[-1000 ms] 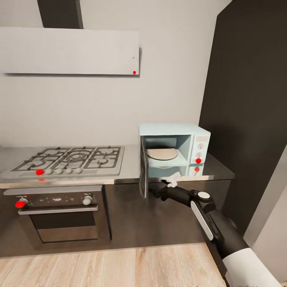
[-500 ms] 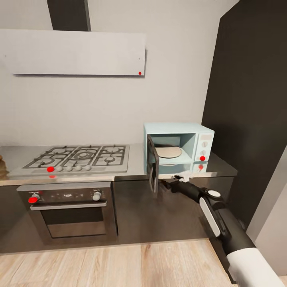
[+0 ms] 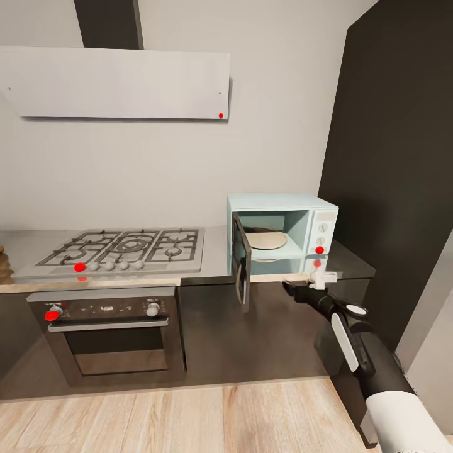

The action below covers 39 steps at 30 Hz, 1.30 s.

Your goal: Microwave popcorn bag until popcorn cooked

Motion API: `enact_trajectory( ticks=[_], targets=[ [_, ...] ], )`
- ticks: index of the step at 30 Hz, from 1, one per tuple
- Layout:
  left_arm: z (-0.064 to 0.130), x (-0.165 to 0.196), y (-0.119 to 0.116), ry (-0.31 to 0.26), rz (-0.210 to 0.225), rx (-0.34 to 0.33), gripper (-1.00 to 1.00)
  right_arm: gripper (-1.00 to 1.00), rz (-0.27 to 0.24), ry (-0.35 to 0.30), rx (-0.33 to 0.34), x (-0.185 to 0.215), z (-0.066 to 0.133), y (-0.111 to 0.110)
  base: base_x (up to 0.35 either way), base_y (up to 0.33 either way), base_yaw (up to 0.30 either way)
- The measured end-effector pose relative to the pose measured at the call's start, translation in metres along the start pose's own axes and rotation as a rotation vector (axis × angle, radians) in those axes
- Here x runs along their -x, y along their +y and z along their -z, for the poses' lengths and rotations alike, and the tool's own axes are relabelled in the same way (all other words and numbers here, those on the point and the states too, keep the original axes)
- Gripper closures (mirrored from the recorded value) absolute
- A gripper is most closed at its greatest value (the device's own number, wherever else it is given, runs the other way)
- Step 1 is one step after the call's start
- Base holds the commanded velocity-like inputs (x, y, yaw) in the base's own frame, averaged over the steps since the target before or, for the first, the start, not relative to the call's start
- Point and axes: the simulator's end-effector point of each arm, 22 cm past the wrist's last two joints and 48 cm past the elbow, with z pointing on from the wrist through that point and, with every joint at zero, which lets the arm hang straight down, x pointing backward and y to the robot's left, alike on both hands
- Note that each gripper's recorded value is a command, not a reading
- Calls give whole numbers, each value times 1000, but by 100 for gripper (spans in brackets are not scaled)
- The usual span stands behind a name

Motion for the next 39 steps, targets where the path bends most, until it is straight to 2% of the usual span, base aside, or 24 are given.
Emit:
enact_trajectory(
  ticks=[2, 4, 5, 6, 8, 10, 12, 14, 17, 18, 20, 21, 22, 25, 31, 34, 39],
  targets=[
    [0, 0, 0, -1, 0, 1, -100, -100, -15, 53, -19, -25, -4, -7, 0, 0, 0],
    [0, 0, 0, 0, 0, 2, -100, -100, -36, 211, -80, -99, -8, -28, 0, 0, 0],
    [0, 0, 1, 0, 1, 3, -100, -100, -37, 281, -100, -132, -6, -35, 0, 0, 0],
    [0, 0, 1, 0, 1, 4, -100, -100, -29, 383, -126, -179, 1, -44, 0, 0, 0],
    [0, 0, 1, 0, 1, 6, -100, -100, -8, 571, -157, -270, 27, -55, 0, 0, 0],
    [0, 0, 2, 0, 1, 7, -100, -100, -20, 730, -162, -354, 67, -53, 0, 0, 0],
    [0, 0, 2, 0, 2, 7, -100, -100, -40, 824, -160, -410, 105, -47, 0, 0, 0],
    [0, 0, 2, 0, 2, 7, -100, -100, -48, 857, -150, -444, 131, -38, 0, 0, 0],
    [0, 0, 2, 0, 2, 7, -100, -100, -59, 943, -163, -499, 190, -29, 0, 0, 0],
    [0, 0, 2, 0, 2, 7, -100, -100, -63, 985, -177, -522, 218, -27, 0, 0, 0],
    [0, 0, 2, 0, 3, 7, -100, -100, -63, 1044, -216, -549, 258, -27, 0, 0, 0],
    [0, 0, 2, 0, 3, 7, -100, -100, -57, 1088, -250, -567, 288, -29, 0, 0, 0],
    [0, 0, 2, 0, 3, 7, -100, -100, -54, 1116, -266, -578, 308, -30, 0, 0, 0],
    [0, 0, 2, 0, 3, 7, -100, -100, -49, 1151, -284, -587, 328, -31, 0, 0, 0],
    [0, 0, 2, -1, 3, 9, -100, -100, -35, 1173, -310, -596, 346, -33, 0, 0, 92],
    [0, 0, 2, 0, 3, 9, -100, -100, -15, 1168, -336, -596, 349, -39, 0, 0, 249],
    [0, 1, 2, -2, 11, 10, -100, -100, 1, 1161, -338, -595, 348, -41, 0, 0, 266]
  ],
)
